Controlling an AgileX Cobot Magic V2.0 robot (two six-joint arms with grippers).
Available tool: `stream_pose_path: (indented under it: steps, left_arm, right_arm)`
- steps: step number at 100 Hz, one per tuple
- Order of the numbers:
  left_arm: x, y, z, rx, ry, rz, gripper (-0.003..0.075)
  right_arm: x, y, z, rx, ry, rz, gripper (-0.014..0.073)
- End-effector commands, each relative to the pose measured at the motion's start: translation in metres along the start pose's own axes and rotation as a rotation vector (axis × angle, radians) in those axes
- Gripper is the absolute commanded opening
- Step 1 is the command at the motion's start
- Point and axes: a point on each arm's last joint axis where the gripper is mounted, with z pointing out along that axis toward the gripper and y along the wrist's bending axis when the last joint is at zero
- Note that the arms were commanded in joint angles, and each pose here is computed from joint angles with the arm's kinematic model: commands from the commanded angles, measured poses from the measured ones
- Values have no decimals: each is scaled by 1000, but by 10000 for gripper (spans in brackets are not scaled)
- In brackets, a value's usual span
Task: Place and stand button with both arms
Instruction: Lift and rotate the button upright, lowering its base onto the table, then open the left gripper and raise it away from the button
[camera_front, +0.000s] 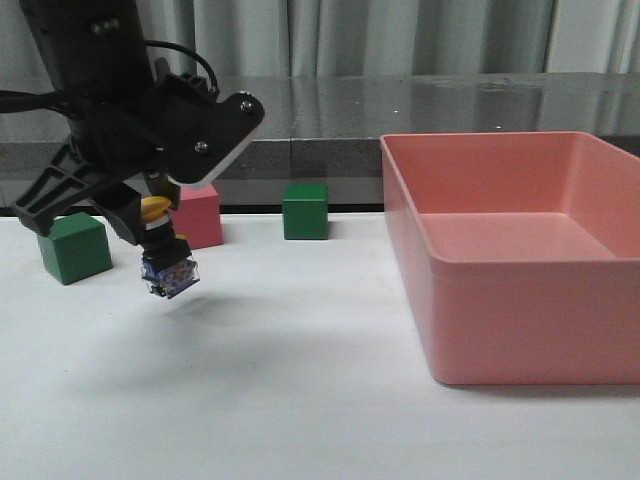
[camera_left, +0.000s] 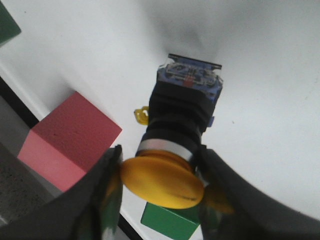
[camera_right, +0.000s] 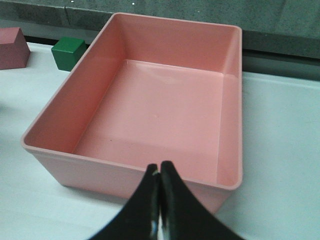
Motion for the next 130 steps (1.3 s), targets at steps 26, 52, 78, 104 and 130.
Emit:
stream_pose_path:
  steps: [26, 52, 78, 104, 130]
  left_arm:
    - [-1, 10, -6, -51, 6, 0, -5]
    - [-2, 10, -6, -54, 3, -1, 341]
    - [-3, 10, -8, -58, -12, -16, 465]
    - [18, 6, -32, -44, 24, -70, 463]
    - [73, -4, -91, -140, -74, -403, 301]
  right_arm:
    - [-13, -2, -3, 25, -79, 12, -69]
    - [-13, -2, -3, 25, -79, 12, -69]
    - [-13, -2, -3, 25, -79, 12, -69]
    - [-13, -2, -3, 25, -79, 12, -69]
    - [-13, -2, -3, 25, -79, 12, -69]
